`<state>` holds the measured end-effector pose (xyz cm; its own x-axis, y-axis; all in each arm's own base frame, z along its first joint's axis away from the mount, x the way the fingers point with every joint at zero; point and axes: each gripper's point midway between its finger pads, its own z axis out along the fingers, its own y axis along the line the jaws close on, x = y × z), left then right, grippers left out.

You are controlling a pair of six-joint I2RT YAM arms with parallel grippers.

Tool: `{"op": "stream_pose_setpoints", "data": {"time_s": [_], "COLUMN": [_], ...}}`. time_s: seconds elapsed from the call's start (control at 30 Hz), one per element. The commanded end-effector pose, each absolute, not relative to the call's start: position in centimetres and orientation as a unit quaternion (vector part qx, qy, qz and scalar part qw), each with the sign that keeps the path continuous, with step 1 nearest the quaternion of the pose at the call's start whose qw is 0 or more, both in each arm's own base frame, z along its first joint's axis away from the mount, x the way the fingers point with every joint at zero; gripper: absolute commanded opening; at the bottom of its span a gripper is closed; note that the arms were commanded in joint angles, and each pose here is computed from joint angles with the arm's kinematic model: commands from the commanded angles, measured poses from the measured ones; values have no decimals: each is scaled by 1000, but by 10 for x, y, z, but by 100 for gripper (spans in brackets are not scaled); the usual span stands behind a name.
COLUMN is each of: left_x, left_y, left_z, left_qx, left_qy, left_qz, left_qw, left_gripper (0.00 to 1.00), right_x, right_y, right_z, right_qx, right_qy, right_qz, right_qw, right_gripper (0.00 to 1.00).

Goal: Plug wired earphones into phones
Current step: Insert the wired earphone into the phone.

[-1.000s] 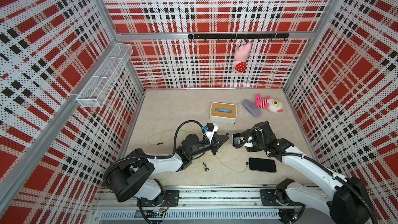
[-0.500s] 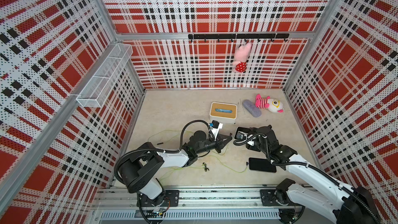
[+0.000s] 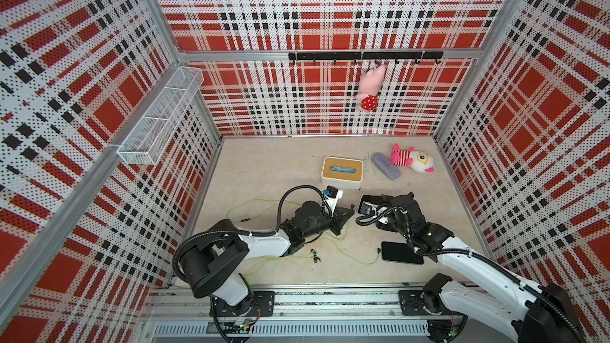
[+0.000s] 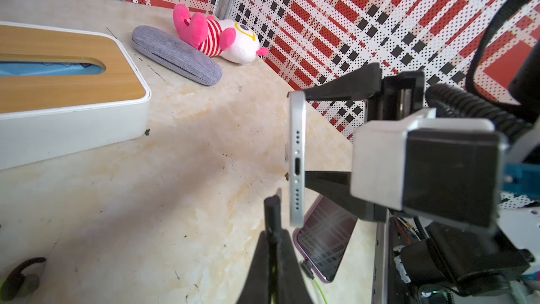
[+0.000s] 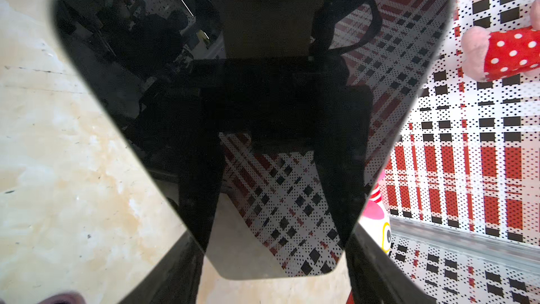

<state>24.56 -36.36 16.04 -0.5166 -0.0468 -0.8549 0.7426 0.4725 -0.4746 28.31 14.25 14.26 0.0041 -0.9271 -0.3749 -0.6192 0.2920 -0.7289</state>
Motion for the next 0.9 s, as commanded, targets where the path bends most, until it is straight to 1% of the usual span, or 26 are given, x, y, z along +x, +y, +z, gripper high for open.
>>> {"op": "stream_pose_setpoints", "data": {"time_s": [0.0, 0.17, 0.37, 0.67, 0.87], "left_x": [245, 245, 251, 244, 247], "left_y": [-365, -363, -363, -371, -371], "left_z": [182, 183, 176, 173, 168], "left_qx": [246, 250, 246, 264, 262], "left_qy": [725, 722, 735, 730, 736], "left_qz": [-443, -419, -400, -405, -394], "left_qw": [468, 490, 490, 483, 484], "left_gripper": [0, 0, 0, 0, 0], "right_x": [290, 289, 288, 288, 287], "right_y": [148, 151, 152, 154, 157], "right_z": [153, 151, 156, 156, 156], "right_qx": [-559, -565, -562, -562, -566], "right_qy": [671, 665, 662, 659, 654], "right_qz": [-195, -199, -200, -199, -195], "right_qw": [447, 445, 455, 459, 462], "right_gripper": [39, 39, 39, 38, 38]}}
